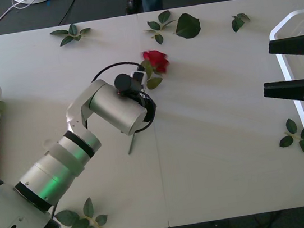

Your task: Place the red flowers into the right box and the blue flowers into the left box. If a person shows an open palm, hand one flower to the person first, then continue sorting.

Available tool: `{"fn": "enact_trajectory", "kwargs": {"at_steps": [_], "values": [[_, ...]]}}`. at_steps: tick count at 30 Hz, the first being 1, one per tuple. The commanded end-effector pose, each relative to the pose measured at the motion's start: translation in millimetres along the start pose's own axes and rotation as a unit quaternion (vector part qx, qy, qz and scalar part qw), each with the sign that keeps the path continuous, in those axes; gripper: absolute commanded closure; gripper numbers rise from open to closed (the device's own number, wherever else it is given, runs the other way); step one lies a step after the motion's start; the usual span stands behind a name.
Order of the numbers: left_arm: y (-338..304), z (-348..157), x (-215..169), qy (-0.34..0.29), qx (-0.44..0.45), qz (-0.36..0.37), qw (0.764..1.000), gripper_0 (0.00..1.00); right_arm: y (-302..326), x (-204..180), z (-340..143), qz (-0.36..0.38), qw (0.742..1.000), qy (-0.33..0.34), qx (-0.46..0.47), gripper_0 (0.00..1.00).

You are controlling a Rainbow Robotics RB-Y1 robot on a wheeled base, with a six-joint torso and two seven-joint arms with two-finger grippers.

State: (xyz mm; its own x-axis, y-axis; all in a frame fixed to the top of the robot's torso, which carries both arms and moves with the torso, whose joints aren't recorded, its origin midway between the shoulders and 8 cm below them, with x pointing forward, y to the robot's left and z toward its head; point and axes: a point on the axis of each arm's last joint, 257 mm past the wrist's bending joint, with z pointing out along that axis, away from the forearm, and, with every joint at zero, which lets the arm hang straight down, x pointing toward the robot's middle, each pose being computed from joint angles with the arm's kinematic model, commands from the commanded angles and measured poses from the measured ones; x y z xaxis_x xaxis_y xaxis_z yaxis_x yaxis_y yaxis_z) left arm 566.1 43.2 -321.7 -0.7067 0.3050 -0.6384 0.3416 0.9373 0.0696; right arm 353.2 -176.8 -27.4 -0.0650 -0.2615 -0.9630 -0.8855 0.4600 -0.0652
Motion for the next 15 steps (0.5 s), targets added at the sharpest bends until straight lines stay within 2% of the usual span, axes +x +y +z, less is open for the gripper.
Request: {"fn": "enact_trajectory", "kwargs": {"at_steps": [1,7,15], "values": [[18,-5,29,0.032,-0.003,0.022,0.999,1.00,6,-8,-3,-0.020,1.000,0.009,-0.003,0.00],[17,-38,16,0.042,0.011,0.016,0.999,1.00,6,-8,-3,-0.020,1.000,0.008,-0.003,0.00],[10,-122,-41,-0.004,0.062,0.004,0.998,1.00,7,-8,-3,-0.020,1.000,0.008,-0.004,0.00]]}}
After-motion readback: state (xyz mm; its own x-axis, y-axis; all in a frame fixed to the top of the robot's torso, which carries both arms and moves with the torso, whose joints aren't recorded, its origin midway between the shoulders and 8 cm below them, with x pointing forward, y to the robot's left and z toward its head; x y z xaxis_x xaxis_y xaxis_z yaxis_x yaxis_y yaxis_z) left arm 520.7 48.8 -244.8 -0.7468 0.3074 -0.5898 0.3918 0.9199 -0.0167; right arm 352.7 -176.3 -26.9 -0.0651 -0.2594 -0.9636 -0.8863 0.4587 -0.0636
